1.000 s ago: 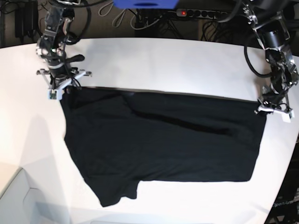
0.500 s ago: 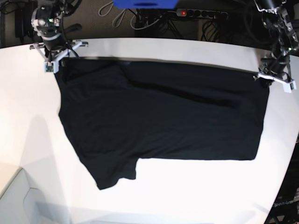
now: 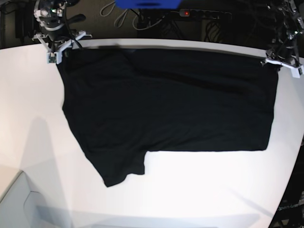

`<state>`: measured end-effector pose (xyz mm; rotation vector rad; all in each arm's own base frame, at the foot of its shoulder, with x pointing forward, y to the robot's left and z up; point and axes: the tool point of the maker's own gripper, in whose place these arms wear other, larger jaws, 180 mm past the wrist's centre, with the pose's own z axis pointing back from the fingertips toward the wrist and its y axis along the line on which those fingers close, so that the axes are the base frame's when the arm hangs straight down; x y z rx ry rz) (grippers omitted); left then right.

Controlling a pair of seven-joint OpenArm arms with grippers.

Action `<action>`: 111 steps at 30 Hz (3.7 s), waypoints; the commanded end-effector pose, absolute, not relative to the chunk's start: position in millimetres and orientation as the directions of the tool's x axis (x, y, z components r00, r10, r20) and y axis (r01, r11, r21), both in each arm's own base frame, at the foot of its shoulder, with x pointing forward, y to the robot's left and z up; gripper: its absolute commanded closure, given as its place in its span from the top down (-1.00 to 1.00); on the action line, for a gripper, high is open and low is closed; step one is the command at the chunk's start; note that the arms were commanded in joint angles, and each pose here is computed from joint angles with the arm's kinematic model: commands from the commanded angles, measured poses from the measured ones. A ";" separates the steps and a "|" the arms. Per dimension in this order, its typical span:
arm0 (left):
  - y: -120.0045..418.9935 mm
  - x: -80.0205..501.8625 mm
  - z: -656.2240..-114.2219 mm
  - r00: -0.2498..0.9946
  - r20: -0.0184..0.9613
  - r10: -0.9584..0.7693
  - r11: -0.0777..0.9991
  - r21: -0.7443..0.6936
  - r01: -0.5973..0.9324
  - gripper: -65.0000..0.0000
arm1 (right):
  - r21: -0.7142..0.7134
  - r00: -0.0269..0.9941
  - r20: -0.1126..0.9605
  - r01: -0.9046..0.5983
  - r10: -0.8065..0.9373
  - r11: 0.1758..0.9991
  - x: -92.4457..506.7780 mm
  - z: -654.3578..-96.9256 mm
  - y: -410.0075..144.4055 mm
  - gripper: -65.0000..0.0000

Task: Layout the t-shirt on the table in an organized manner, then fold the t-shirt properly
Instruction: 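Pull the gripped edge back with both grippers, spreading the shirt flat, then release the collar edge and move both grippers to the hem corners, then grasp the hem corners and fold them over toward the collar edge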

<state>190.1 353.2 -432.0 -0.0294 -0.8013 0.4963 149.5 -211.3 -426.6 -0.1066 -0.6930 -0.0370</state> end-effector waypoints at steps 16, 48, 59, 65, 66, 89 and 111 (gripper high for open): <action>376.2 174.4 -421.4 0.659 0.633 0.406 0.904 -0.175 -0.389 -0.14 | -0.084 0.730 0.683 0.070 0.007 0.994 142.2 -396.8 -212.1 -0.08; 412.5 319.5 -298.8 0.288 0.869 0.402 0.885 -0.287 -0.367 0.67 | -0.123 0.405 0.901 -0.102 0.154 0.987 333.9 -315.6 -188.9 0.31; 397.6 404.1 -302.6 0.433 0.886 0.167 0.958 -0.043 -0.282 0.73 | 0.052 0.512 0.859 -0.135 0.025 0.989 457.0 -356.0 -179.3 0.30; 392.2 415.2 -319.3 0.435 0.889 0.145 0.965 -0.030 -0.260 0.73 | 0.129 0.495 0.868 -0.124 -0.052 0.984 485.0 -370.2 -180.6 0.30; 396.1 413.8 -320.8 0.437 0.888 0.145 0.964 -0.028 -0.264 0.73 | 0.138 0.496 0.866 -0.121 -0.060 0.983 486.8 -372.9 -181.2 0.30; 381.9 432.7 -386.9 0.493 0.840 0.229 0.964 -0.124 -0.237 0.73 | 0.150 0.568 0.823 -0.192 -0.015 0.970 464.8 -419.7 -150.9 -0.91; 369.2 419.7 -421.3 0.555 0.793 0.251 0.962 -0.140 -0.234 -0.61 | 0.148 0.586 0.811 -0.191 -0.008 0.970 456.4 -429.0 -152.6 -1.00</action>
